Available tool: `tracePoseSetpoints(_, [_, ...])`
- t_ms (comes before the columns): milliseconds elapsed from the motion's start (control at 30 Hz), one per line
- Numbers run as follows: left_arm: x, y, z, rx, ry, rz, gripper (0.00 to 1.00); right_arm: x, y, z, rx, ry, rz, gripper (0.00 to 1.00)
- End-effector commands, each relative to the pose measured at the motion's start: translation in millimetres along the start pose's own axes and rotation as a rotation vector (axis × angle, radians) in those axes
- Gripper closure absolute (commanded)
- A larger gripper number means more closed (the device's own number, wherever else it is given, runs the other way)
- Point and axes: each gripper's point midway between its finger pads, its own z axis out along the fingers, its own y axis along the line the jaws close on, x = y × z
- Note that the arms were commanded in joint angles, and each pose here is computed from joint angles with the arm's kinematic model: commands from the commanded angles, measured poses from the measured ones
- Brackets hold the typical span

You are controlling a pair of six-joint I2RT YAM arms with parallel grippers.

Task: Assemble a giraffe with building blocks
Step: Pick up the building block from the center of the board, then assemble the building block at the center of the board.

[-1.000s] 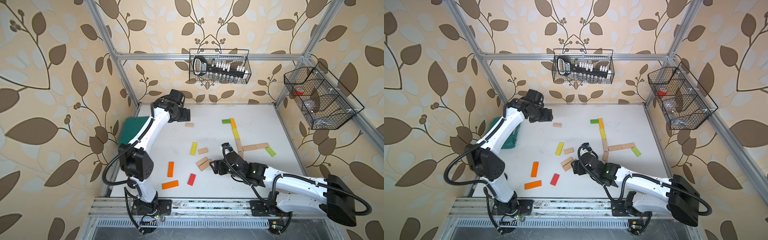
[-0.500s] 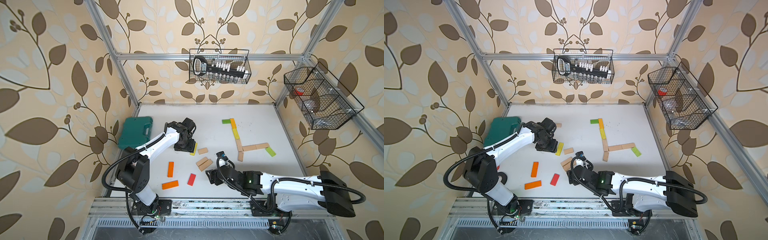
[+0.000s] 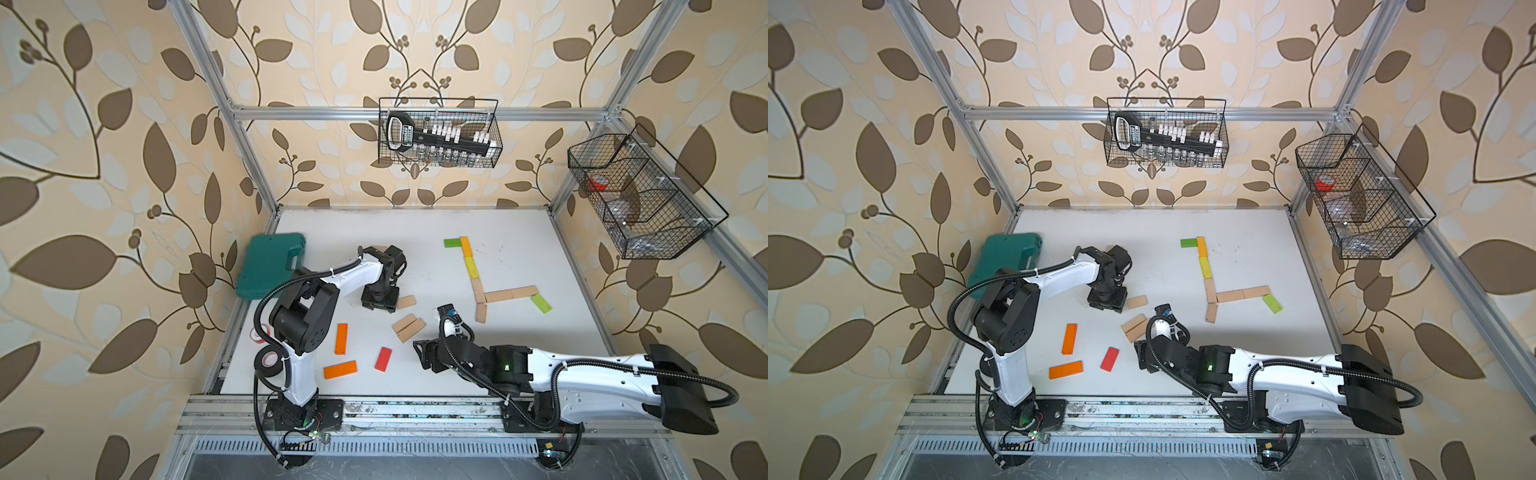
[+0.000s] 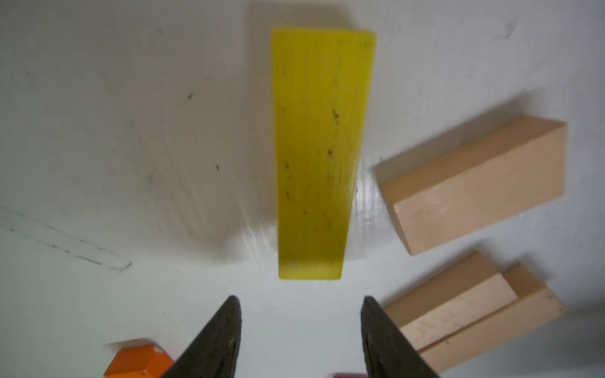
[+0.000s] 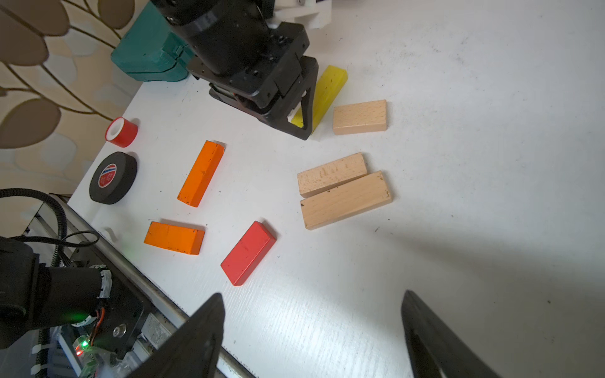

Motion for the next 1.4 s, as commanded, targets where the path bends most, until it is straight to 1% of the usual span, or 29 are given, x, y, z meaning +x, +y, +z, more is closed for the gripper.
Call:
tracePoseSetpoints(0, [-15, -1, -5, -0.025, -0.033, -0.008, 0.43, 3, -11, -3, 0.033, -0.008, -0.002, 0.19])
tracePoseSetpoints(233, [-29, 1, 11, -0.076, -0.006, -0.01, 0.5, 4, -16, -4, 0.043, -0.016, -0.01, 0.19])
tracePoseSetpoints(433, [-39, -3, 19, -0.086, 0.011, -0.011, 0.63, 4, -21, -5, 0.053, -0.026, -0.012, 0.2])
tracePoseSetpoints(567, [-55, -1, 13, -0.103, -0.012, -0.026, 0.75, 2, -24, -8, 0.051, -0.041, -0.016, 0.2])
tracePoseSetpoints(733, [-85, 2, 1, -0.11, -0.045, -0.047, 0.79, -2, -27, -11, 0.051, -0.065, -0.018, 0.21])
tracePoseSetpoints(933, [-116, 7, 2, -0.1, -0.052, -0.082, 0.8, -3, -30, -12, 0.054, -0.076, -0.037, 0.21])
tracePoseSetpoints(1000, [-122, 8, 6, -0.099, -0.044, -0.086, 0.79, -4, -29, -13, 0.051, -0.078, -0.038, 0.21])
tracePoseSetpoints(1033, [-131, 6, 1, -0.092, -0.063, -0.088, 0.78, -5, -28, -14, 0.045, -0.078, -0.036, 0.22])
tracePoseSetpoints(1100, [-136, 7, 3, -0.091, -0.061, -0.092, 0.73, -7, -27, -15, 0.038, -0.082, -0.031, 0.22])
tracePoseSetpoints(1167, [-140, 5, 3, -0.083, -0.06, -0.095, 0.61, -9, -27, -17, 0.034, -0.089, -0.03, 0.22])
tracePoseSetpoints(1200, [-140, 4, 2, -0.076, -0.058, -0.095, 0.52, -9, -26, -18, 0.032, -0.091, -0.031, 0.22])
tracePoseSetpoints(1233, [-139, 2, 0, -0.061, -0.053, -0.094, 0.41, -10, -27, -18, 0.032, -0.093, -0.032, 0.22])
tracePoseSetpoints(1267, [-136, -1, -1, -0.043, -0.051, -0.094, 0.35, -10, -27, -19, 0.032, -0.097, -0.032, 0.22])
tracePoseSetpoints(1300, [-134, -2, -3, -0.033, -0.052, -0.095, 0.33, -11, -28, -19, 0.033, -0.098, -0.032, 0.22])
tracePoseSetpoints(1367, [-129, -3, -9, -0.013, -0.068, -0.097, 0.32, -11, -28, -21, 0.032, -0.101, -0.032, 0.22])
